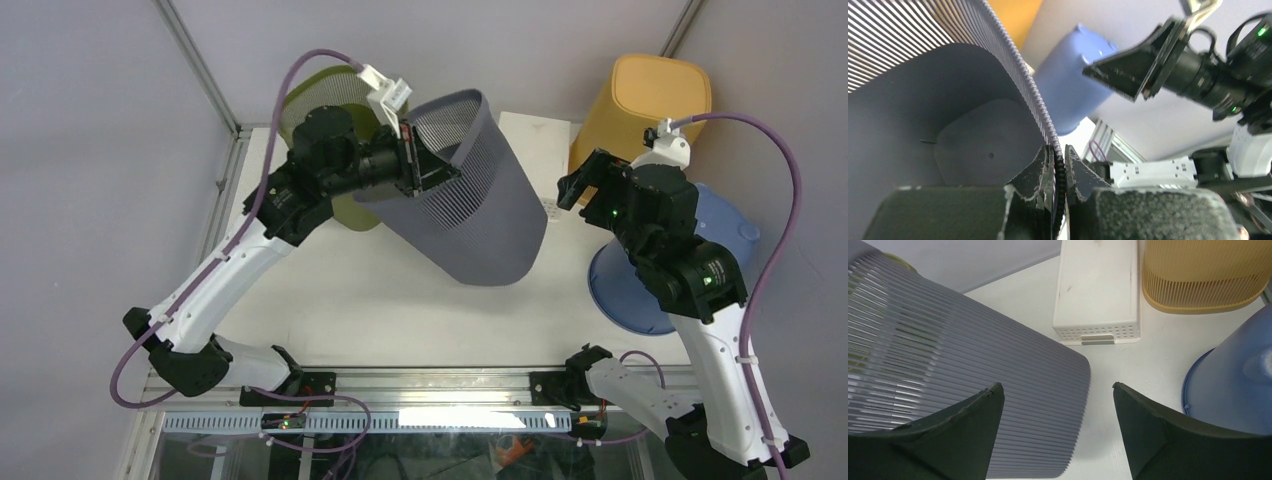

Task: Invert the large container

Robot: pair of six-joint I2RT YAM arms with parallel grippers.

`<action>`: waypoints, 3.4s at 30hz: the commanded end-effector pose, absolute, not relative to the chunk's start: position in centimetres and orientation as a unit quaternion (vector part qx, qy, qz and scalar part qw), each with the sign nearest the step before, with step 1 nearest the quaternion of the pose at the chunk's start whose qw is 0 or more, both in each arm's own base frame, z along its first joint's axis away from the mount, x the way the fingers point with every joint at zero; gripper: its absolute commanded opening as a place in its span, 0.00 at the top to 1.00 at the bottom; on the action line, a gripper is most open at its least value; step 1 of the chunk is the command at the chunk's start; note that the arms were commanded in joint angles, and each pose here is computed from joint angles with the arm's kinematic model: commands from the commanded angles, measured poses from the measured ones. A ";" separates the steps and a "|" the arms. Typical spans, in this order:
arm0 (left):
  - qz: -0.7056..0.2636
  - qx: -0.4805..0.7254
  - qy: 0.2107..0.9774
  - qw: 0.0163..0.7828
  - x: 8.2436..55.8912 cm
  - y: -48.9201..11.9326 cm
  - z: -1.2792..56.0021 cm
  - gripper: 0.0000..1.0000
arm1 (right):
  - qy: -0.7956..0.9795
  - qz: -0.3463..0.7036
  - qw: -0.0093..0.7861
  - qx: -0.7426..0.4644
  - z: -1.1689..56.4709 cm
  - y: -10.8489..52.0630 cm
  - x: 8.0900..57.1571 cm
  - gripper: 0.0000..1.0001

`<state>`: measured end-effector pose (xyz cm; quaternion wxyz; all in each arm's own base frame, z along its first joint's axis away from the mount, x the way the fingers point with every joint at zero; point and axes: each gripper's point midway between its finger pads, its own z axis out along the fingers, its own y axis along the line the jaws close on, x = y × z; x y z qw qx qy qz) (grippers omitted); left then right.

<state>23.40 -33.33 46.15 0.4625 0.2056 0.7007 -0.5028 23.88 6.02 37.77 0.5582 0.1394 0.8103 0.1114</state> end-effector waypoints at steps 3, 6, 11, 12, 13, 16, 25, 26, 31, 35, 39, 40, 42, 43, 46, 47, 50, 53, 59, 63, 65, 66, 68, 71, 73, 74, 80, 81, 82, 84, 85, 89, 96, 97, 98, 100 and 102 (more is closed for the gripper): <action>-0.611 0.227 0.622 0.435 19.3 -36.1 47.8 1.00 | 0.794 0.112 0.581 0.140 39.3 5.7 24.0 0.16; -0.635 0.209 0.609 0.428 18.8 -36.3 47.5 1.00 | 0.796 0.113 0.578 0.140 38.9 5.8 24.2 0.16; -0.621 0.175 0.617 0.450 19.9 -36.0 46.0 1.00 | 0.798 0.111 0.575 0.139 38.6 5.9 24.3 0.16; -0.617 0.164 0.620 0.456 20.2 -35.8 45.4 1.00 | 0.799 0.109 0.575 0.139 38.6 5.9 24.4 0.16; -0.614 0.151 0.623 0.461 20.5 -35.5 44.7 1.00 | 0.799 0.108 0.575 0.139 38.5 5.8 24.4 0.15; -0.596 0.102 0.641 0.473 21.9 -34.7 42.0 1.00 | 0.800 0.108 0.573 0.138 38.2 6.0 24.6 0.15; -0.508 0.050 0.708 0.488 23.9 -32.9 32.0 1.00 | 0.814 0.107 0.555 0.132 36.5 6.7 25.3 0.15; -0.493 0.065 0.722 0.481 23.9 -33.1 30.8 1.00 | 0.814 0.108 0.555 0.133 36.4 6.7 25.4 0.15; -0.385 0.163 0.792 0.445 24.1 -32.9 26.1 0.37 | 0.818 0.121 0.548 0.128 35.7 7.6 26.0 0.15; -0.317 0.181 0.803 0.471 25.3 -31.1 27.1 0.15 | 0.825 0.119 0.538 0.127 34.8 7.8 26.1 0.15; -0.278 0.189 0.798 0.500 26.5 -30.2 31.1 0.08 | 0.827 0.115 0.535 0.129 34.4 7.7 26.0 0.15; -0.265 0.185 0.800 0.505 27.0 -30.0 31.8 0.05 | 0.828 0.112 0.535 0.129 34.3 7.5 25.9 0.15; -0.242 0.178 0.809 0.505 28.2 -29.7 32.2 0.04 | 0.828 0.107 0.534 0.131 34.3 7.3 25.8 0.15; -0.234 0.175 0.814 0.503 28.9 -29.5 32.1 0.03 | 0.827 0.107 0.536 0.131 34.4 7.2 25.7 0.15; -0.230 0.149 0.823 0.497 31.6 -29.1 31.6 0.01 | 0.829 0.104 0.534 0.130 34.2 7.2 25.6 0.15; -0.234 0.138 0.823 0.499 32.4 -28.8 31.9 0.01 | 0.830 0.104 0.533 0.130 34.2 7.2 25.5 0.15; -0.232 0.108 0.824 0.505 35.5 -28.6 31.5 0.01 | 0.830 0.103 0.532 0.130 34.2 7.0 25.3 0.15; -0.237 0.093 0.814 0.523 38.1 -28.7 31.9 0.01 | 0.829 0.100 0.534 0.133 34.3 6.7 25.1 0.15; -0.175 0.025 0.810 0.560 43.5 -24.8 30.6 0.01 | 0.831 0.099 0.532 0.132 34.4 6.6 24.9 0.15; -0.170 -0.030 0.809 0.562 46.2 -19.0 30.7 0.01 | 0.843 0.075 0.516 0.131 32.8 5.9 24.4 0.14; -0.160 -0.054 0.808 0.564 46.7 -15.9 30.8 0.01 | 0.858 0.056 0.493 0.132 31.1 5.6 24.0 0.13; -0.150 -0.063 0.808 0.566 46.8 -14.5 30.7 0.01 | 0.866 0.045 0.479 0.135 30.1 5.3 23.7 0.13; -0.126 -0.076 0.806 0.573 46.5 -12.4 30.7 0.01 | 0.880 0.021 0.452 0.145 28.4 4.7 23.2 0.12; -0.109 -0.085 0.810 0.570 45.6 -10.8 30.4 0.01 | 0.891 -0.002 0.425 0.159 26.9 3.9 22.3 0.12; -0.127 -0.073 0.812 0.566 44.7 -11.3 30.9 0.01 | 0.893 -0.010 0.414 0.175 26.3 3.3 22.0 0.11; -0.146 -0.064 0.812 0.561 44.2 -12.0 31.1 0.01 | 0.894 -0.013 0.408 0.182 26.0 3.1 21.8 0.11; -0.257 0.014 0.791 0.555 39.2 -18.8 34.9 0.02 | 0.901 -0.016 0.370 0.224 23.8 2.1 20.7 0.09; -0.264 0.033 0.791 0.551 38.2 -20.4 35.2 0.02 | 0.903 -0.014 0.366 0.227 23.4 2.0 20.6 0.09; -0.270 0.054 0.792 0.544 37.2 -22.1 35.2 0.02 | 0.903 -0.012 0.362 0.230 23.2 1.9 20.6 0.08; -0.289 0.088 0.795 0.525 35.2 -25.1 35.1 0.02 | 0.904 -0.008 0.354 0.238 22.8 1.6 20.5 0.07; -0.299 0.101 0.797 0.514 34.3 -26.1 34.7 0.02 | 0.905 -0.001 0.352 0.237 22.6 1.7 20.5 0.05; -0.333 0.137 0.803 0.474 31.7 -28.5 33.3 0.03 | 0.907 0.072 0.354 0.216 22.0 3.5 21.1 0.01; -0.332 0.168 0.828 0.420 29.1 -30.7 29.6 0.07 | 0.884 0.195 0.392 0.165 24.3 7.4 22.2 0.03; -0.329 0.164 0.832 0.415 29.1 -30.7 29.1 0.07 | 0.881 0.202 0.396 0.162 24.6 7.6 22.3 0.04; -0.327 0.163 0.835 0.412 29.1 -30.6 28.7 0.08 | 0.879 0.208 0.399 0.159 25.0 7.7 22.4 0.04; -0.326 0.160 0.839 0.405 28.9 -30.5 28.0 0.09 | 0.873 0.218 0.407 0.155 25.7 8.0 22.5 0.04; -0.331 0.162 0.838 0.402 28.6 -30.5 28.0 0.09 | 0.868 0.232 0.413 0.149 26.4 8.5 22.5 0.04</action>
